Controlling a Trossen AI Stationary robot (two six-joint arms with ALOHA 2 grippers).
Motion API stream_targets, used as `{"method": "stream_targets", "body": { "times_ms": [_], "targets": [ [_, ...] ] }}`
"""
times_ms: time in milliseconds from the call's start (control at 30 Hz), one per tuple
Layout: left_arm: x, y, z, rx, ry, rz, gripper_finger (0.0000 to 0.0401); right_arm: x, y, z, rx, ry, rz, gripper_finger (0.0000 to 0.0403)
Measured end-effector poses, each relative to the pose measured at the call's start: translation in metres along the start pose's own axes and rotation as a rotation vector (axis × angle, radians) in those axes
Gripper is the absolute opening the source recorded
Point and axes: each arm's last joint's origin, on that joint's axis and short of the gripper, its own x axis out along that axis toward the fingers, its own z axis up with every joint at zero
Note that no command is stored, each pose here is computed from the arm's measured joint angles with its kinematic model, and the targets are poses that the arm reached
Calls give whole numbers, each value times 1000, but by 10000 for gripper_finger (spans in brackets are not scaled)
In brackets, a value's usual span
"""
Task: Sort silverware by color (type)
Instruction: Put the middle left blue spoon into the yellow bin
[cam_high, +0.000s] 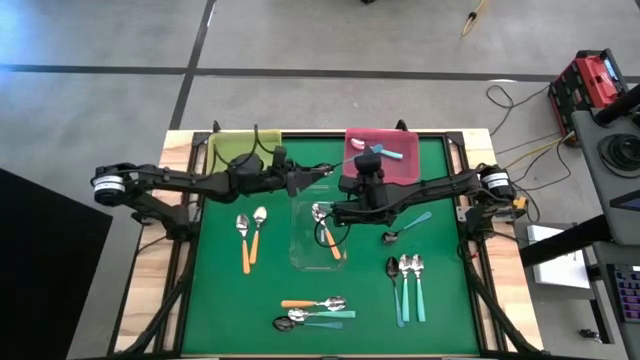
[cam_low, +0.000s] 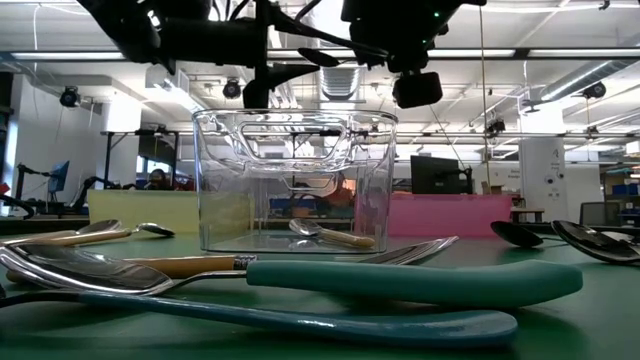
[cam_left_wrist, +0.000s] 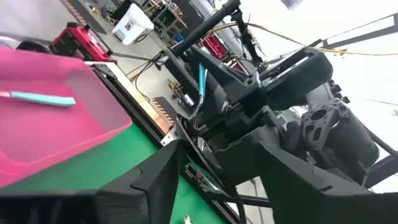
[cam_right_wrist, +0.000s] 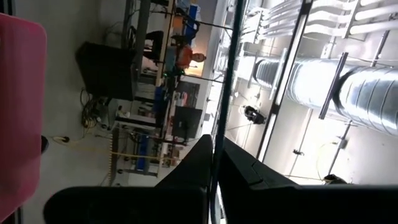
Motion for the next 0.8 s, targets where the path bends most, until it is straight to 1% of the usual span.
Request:
{"method": "stream_targets", "body": {
  "times_ms": [133,333,433,533,700,767,800],
  "targets": [
    [1,0,0,-27,20,24,146,0,0,0,-5,0,0,9],
    [3,-1,2,-38,49,71,63,0,-1,0,-24,4,-12,9],
    [5,-2,3,-43,45,96,33,0,-1,0,-25,8,-23,11],
    [5,-1,4,-45,32,119,19,0,-1,0,-29,8,-23,12],
    [4,0,4,-29,17,142,12,0,-1,1,-17,2,-5,26],
    [4,-1,5,-21,17,133,10,0,0,2,-8,-5,13,38],
    [4,-3,5,-16,31,107,7,0,0,2,-5,-8,22,45]
  ]
}}
